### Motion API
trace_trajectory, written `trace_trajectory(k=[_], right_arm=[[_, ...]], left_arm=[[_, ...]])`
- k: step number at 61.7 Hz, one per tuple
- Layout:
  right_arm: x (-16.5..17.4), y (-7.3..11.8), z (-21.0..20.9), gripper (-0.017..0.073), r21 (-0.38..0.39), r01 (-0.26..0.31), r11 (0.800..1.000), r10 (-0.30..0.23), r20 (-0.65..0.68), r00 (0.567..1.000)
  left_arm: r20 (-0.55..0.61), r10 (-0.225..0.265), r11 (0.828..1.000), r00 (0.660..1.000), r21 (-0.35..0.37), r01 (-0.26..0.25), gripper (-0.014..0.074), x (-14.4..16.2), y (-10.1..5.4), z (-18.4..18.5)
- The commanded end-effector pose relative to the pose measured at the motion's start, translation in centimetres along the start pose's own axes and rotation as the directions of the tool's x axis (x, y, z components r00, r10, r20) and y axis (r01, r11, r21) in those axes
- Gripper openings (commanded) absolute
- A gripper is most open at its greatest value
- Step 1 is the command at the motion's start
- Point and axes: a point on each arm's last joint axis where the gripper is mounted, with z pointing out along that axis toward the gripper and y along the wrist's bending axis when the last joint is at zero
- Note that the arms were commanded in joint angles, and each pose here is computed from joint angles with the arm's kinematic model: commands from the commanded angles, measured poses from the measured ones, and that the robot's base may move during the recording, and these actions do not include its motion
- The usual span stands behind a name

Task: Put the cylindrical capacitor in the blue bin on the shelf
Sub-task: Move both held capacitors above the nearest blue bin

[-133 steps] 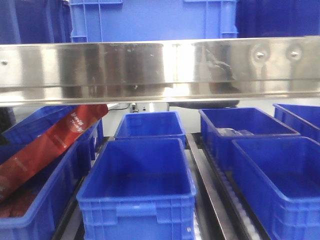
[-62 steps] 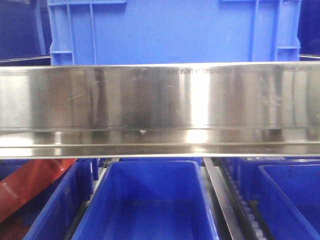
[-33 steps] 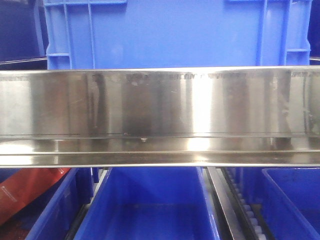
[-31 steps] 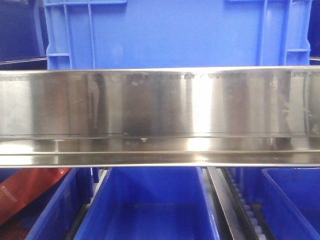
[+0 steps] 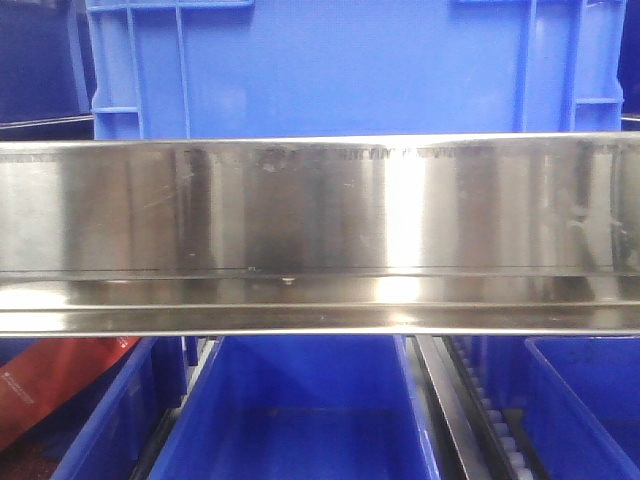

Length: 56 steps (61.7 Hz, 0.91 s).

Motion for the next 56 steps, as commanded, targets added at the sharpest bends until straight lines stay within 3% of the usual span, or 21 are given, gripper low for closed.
trace_trajectory(k=[1,9,16,25,35,45,49,56], right_arm=[[-0.7,0.8,1.4,-0.0168,-0.054,0.031,0.998,-0.03,0.019,0.999],[-0.4,2.6,4.3,-0.0168,-0.149,0.021,0.989,-0.026,-0.03,0.999],[-0.3,4.3,6.6,-0.0168,-0.212,0.011,0.977,-0.017,-0.031,0.999],[0.9,6.6,9.5,-0.0168,-0.276,0.0,0.961,-0.017,-0.061,0.998],[3.3,8.7,12.2,-0.0168,-0.318,-0.007,0.948,-0.032,-0.119,0.992],[5.4,9.2,13.8,-0.0168,-0.317,-0.009,0.948,-0.051,-0.179,0.983],[5.7,9.3,14.1,-0.0116,-0.315,-0.017,0.949,-0.046,-0.192,0.98],[5.9,9.3,14.1,0.0202,-0.314,-0.027,0.949,-0.04,-0.208,0.977]], left_arm=[[-0.007,-0.002,0.998,1.0,0.058,0.002,-0.0111,-1.0,-0.8,1.7],[-0.048,-0.012,0.983,0.999,0.182,0.021,-0.0111,-1.6,-3.0,4.8],[-0.085,-0.016,0.951,0.996,0.305,0.041,-0.0111,-1.3,-6.2,7.9],[-0.11,-0.014,0.91,0.994,0.411,0.058,-0.0111,0.0,-10.3,11.0],[-0.104,-0.014,0.885,0.995,0.462,0.061,-0.0111,2.6,-13.9,13.7],[-0.158,0.016,0.879,0.987,0.474,0.062,-0.0109,5.0,-15.3,15.0],[-0.166,0.009,0.877,0.986,0.475,0.072,-0.0085,5.1,-15.4,15.0],[-0.159,0.003,0.878,0.987,0.473,0.074,0.0098,5.1,-15.4,15.0]])
